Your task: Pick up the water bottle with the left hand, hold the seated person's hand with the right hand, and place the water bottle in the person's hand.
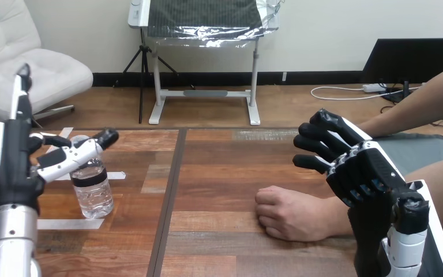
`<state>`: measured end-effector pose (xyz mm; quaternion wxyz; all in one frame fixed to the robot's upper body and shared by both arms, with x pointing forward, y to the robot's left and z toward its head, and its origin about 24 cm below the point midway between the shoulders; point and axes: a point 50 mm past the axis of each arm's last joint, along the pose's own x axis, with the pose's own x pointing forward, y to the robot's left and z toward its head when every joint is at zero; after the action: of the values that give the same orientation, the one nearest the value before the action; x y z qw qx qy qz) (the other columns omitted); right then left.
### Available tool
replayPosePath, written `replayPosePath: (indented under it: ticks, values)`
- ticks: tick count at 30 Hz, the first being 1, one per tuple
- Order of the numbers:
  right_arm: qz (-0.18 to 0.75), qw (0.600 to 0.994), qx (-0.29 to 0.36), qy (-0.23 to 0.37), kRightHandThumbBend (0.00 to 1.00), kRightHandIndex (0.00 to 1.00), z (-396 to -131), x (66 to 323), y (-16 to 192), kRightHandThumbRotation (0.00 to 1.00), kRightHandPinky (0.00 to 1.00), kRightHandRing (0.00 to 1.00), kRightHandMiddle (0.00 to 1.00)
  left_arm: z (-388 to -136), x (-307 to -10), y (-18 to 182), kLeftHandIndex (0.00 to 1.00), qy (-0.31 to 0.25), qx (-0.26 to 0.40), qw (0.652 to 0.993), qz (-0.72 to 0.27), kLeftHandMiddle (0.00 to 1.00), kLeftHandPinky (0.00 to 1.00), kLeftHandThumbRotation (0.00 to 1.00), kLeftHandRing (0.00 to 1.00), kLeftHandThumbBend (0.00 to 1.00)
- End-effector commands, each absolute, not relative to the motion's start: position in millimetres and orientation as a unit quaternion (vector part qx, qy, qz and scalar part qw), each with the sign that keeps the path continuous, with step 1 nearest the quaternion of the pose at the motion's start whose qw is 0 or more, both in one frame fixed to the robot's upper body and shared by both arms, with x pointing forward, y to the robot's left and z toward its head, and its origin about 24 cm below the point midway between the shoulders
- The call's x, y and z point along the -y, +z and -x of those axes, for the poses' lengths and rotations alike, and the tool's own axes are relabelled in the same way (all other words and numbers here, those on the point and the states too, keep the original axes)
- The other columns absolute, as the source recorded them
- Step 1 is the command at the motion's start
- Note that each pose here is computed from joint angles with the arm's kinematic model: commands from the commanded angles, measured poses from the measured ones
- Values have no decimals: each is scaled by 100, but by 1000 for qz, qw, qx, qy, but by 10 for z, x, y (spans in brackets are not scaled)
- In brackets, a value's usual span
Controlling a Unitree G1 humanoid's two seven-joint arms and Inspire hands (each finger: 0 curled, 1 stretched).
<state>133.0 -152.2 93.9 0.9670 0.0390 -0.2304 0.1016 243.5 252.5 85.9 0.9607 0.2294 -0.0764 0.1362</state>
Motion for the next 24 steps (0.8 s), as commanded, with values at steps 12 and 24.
replayPosePath:
  ticks: [12, 24]
  values:
    - [-37, 958, 266, 101, 75, 82, -1396, 1536, 1037, 100, 74, 80, 81, -2748, -2603, 755, 100, 132, 72, 958, -246, 100, 100, 39, 100, 100]
    - [-38, 958, 265, 99, 75, 81, -1388, 1546, 1036, 100, 73, 79, 80, -2844, -2617, 638, 100, 129, 59, 954, -264, 100, 100, 41, 100, 100]
